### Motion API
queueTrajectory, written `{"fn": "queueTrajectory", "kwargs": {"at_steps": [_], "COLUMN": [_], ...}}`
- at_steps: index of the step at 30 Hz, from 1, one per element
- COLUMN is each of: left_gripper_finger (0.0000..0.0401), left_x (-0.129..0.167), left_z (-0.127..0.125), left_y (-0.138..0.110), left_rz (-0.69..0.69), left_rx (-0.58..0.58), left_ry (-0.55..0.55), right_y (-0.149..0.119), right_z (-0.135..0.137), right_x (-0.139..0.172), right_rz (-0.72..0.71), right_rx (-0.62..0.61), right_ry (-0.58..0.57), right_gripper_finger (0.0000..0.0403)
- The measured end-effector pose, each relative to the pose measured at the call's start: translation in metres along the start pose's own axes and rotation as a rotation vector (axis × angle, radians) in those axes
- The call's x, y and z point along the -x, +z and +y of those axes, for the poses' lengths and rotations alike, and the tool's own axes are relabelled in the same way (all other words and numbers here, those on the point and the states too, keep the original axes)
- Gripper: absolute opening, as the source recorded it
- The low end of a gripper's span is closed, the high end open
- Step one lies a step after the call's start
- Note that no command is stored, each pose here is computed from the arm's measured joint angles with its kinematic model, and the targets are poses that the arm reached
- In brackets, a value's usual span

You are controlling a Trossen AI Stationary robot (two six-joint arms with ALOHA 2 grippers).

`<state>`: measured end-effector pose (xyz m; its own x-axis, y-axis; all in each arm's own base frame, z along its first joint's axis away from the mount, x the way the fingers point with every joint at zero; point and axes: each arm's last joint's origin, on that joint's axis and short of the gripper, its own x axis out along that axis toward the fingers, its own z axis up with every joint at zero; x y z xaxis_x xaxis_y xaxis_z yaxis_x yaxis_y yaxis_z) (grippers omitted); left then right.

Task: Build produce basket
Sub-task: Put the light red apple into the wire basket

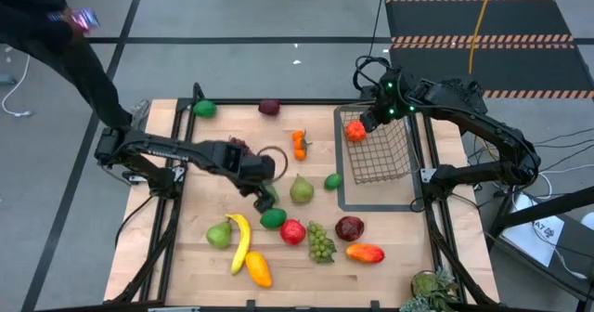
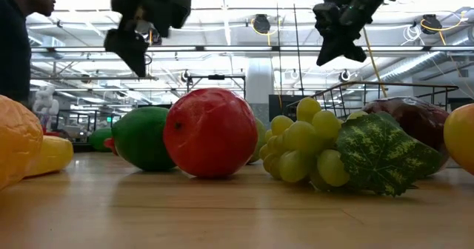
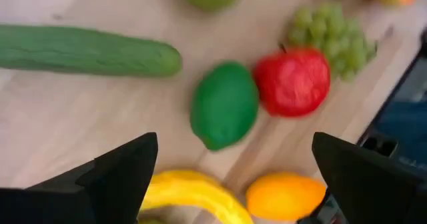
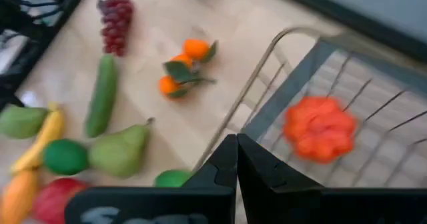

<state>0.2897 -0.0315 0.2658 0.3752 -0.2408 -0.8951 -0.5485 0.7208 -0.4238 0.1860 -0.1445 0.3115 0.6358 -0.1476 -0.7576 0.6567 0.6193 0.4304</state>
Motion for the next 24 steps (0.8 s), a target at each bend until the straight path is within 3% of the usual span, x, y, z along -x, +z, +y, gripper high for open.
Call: {"fn": "queueTrajectory", "kwargs": {"at_steps": [4, 8, 11, 15, 19, 22, 24], "left_gripper_finger": [0.0397, 0.0397, 0.0397, 0.0397, 0.0389, 0.0365, 0.0346], "left_x": [-0.004, -0.006, -0.007, -0.007, -0.007, -0.012, -0.022], "left_z": [-0.011, -0.021, -0.034, -0.052, -0.080, -0.097, -0.102], "left_y": [-0.013, -0.022, -0.027, -0.029, -0.033, -0.032, -0.029], "left_rz": [-0.019, -0.070, -0.108, -0.206, -0.353, -0.405, -0.369], "left_rx": [-0.069, -0.123, -0.155, -0.106, -0.174, -0.193, -0.196], "left_ry": [0.031, 0.053, -0.016, -0.117, -0.288, -0.332, -0.301], "right_y": [-0.006, -0.012, -0.015, -0.015, -0.016, -0.021, -0.026], "right_z": [0.009, 0.021, 0.025, 0.026, 0.026, 0.025, 0.025], "right_x": [0.003, 0.007, 0.008, 0.008, 0.008, 0.010, 0.011], "right_rz": [0.030, 0.033, 0.025, 0.022, 0.029, 0.078, 0.126], "right_rx": [-0.086, -0.079, -0.025, 0.063, 0.114, 0.139, 0.167], "right_ry": [0.059, 0.089, 0.081, 0.081, 0.085, 0.101, 0.116], "right_gripper_finger": [0.0000, 0.0000, 0.0000, 0.0000, 0.0000, 0.0000, 0.0000]}}
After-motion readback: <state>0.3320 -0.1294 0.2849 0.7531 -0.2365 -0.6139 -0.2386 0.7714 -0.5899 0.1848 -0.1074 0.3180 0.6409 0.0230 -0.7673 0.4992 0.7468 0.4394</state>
